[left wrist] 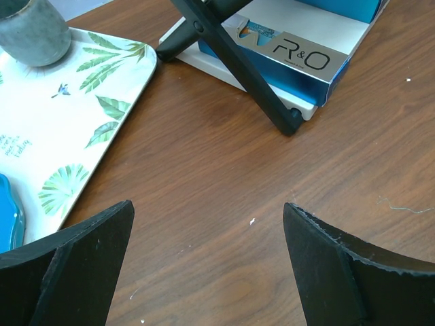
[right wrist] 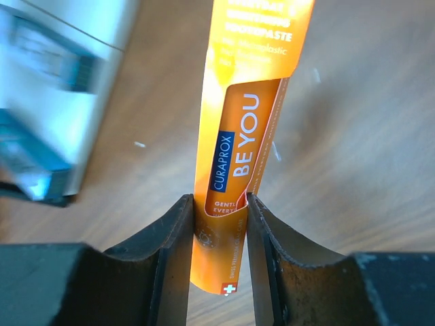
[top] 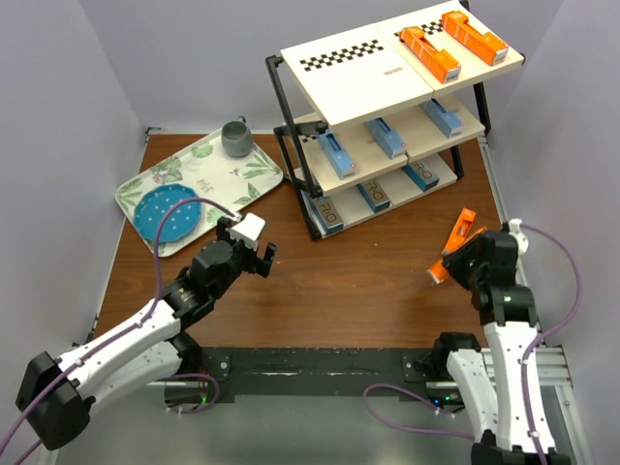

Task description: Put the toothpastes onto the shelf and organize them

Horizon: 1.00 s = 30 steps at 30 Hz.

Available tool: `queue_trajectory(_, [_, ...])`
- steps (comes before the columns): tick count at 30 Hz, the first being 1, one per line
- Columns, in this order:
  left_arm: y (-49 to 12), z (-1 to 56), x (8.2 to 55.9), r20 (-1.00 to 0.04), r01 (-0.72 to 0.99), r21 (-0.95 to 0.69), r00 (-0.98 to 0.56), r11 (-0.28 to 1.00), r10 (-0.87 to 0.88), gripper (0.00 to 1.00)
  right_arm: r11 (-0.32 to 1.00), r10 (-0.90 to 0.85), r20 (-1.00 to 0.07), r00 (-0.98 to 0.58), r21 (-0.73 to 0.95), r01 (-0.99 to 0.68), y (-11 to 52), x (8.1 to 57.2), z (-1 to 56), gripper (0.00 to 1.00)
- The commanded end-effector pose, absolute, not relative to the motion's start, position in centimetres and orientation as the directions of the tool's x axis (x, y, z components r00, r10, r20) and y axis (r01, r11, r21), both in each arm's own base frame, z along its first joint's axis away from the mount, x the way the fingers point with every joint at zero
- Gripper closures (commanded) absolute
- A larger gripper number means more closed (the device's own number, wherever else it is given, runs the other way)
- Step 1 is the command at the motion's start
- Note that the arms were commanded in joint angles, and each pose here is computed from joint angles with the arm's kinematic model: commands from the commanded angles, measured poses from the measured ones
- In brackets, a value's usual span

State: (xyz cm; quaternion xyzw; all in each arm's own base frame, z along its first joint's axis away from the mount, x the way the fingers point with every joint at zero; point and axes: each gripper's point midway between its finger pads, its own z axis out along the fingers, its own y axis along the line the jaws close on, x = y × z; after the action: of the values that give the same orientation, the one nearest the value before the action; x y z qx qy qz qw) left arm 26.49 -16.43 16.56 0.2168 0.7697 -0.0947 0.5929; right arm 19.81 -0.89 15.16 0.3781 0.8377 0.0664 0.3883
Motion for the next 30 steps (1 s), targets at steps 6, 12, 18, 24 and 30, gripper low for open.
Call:
queue_trajectory(6, [-17.2,18.6,27.0,-0.971,0.452,0.082,-0.166,0.888,0.174,0.04,0.916,0.361,-0.860,-0.361,0.255,0.309,-2.1,23.0,31.7,0.73])
queue_trajectory(12, [-17.2,18.7,27.0,-0.971,0.455,0.081,-0.164,0.887,0.173,0.04,0.972,0.237,-0.941,-0.244,0.232,0.050,0.6,25.7,41.0,0.73])
queue_trajectory(18, [-17.3,18.7,26.9,-0.972,0.462,0.079,-0.163,0.884,0.172,0.04,0.958,0.186,-0.978,-0.097,0.203,-0.204,3.9,29.3,48.1,0.72])
queue_trajectory(24, [-17.3,18.8,26.8,-0.972,0.463,0.079,-0.159,0.883,0.171,0.04,0.915,0.186,-0.983,0.005,0.171,-0.364,6.1,32.2,53.5,0.72])
queue_trajectory(30, [-17.2,18.9,26.8,-0.973,0.462,0.082,-0.156,0.883,0.172,0.04,0.888,0.186,-0.981,0.060,0.142,-0.438,7.2,34.1,56.8,0.72])
